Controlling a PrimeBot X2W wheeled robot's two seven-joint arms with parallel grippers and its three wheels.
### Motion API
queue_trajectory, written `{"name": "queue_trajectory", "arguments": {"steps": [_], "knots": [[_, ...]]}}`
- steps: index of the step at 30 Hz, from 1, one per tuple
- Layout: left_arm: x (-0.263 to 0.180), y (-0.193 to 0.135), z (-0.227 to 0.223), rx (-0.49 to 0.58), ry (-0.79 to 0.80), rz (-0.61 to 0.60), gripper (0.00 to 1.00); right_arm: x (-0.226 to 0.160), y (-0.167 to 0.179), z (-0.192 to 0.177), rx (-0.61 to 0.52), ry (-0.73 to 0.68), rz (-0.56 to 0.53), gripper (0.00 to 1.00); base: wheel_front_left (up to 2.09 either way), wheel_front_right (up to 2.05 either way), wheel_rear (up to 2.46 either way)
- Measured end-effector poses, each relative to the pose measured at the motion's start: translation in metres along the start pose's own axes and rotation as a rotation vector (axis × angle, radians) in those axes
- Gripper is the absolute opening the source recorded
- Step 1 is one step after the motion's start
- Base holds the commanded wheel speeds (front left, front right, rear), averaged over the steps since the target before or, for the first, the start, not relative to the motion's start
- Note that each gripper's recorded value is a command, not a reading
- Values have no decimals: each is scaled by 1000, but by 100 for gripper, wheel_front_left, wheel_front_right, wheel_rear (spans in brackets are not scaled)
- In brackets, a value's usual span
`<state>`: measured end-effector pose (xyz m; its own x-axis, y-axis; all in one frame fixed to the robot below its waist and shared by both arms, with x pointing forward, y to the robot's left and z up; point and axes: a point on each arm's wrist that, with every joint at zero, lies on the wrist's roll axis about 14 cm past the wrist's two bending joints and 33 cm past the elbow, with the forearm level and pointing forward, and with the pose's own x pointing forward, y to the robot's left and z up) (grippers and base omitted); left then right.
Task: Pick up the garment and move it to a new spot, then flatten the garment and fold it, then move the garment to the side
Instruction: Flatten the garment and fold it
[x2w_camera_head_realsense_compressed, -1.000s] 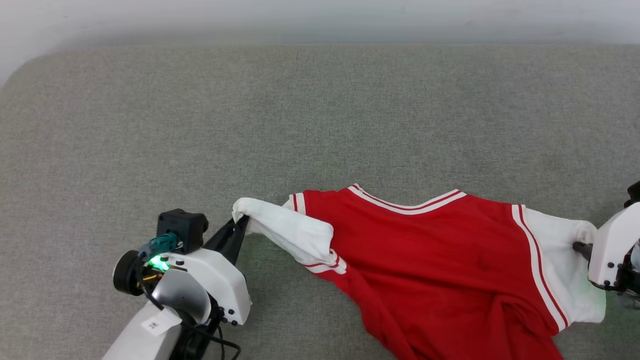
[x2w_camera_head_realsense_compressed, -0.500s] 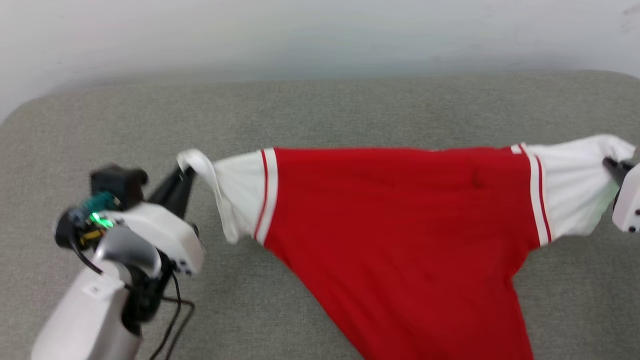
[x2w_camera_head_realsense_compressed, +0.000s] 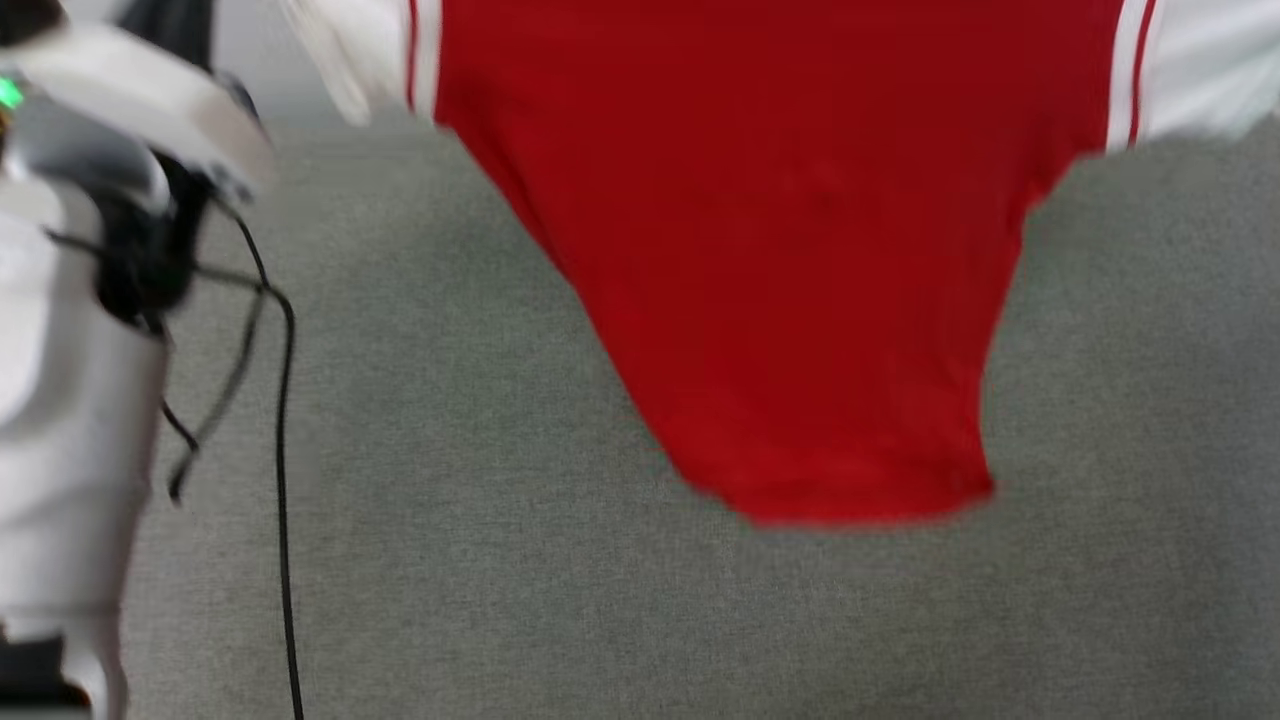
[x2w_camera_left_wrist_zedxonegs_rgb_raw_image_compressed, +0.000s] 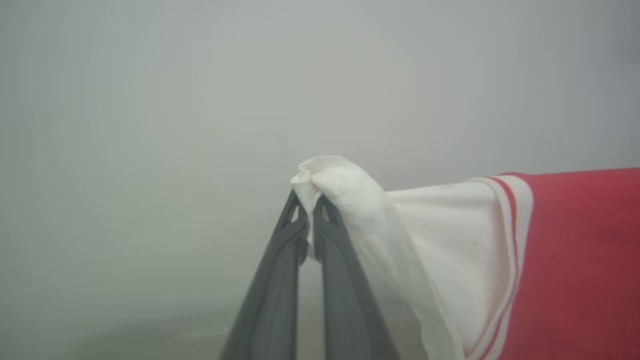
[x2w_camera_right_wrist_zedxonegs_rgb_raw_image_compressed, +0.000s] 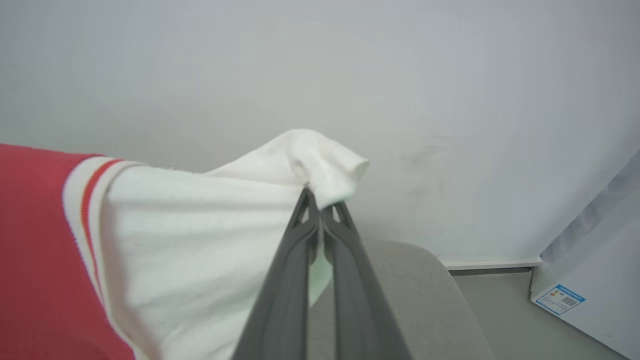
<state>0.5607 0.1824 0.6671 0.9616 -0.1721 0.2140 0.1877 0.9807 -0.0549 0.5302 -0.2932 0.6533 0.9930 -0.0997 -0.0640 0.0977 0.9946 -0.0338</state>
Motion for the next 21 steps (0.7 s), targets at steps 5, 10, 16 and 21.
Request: {"name": "queue_trajectory", "arguments": {"steps": [5,10,16,21], "knots": [[42,16,39,38,-108,29,0,27,7,54,-28,-153,-6,0,0,0,0],[77,32,61,70,-176,50,0,54,21,91,-43,-272,4,0,0,0,0],[110,44,68,91,-236,68,0,87,50,110,-35,-360,52,0,0,0,0],[130,43,29,71,-198,58,0,120,84,80,-25,-315,116,0,0,0,0]]}}
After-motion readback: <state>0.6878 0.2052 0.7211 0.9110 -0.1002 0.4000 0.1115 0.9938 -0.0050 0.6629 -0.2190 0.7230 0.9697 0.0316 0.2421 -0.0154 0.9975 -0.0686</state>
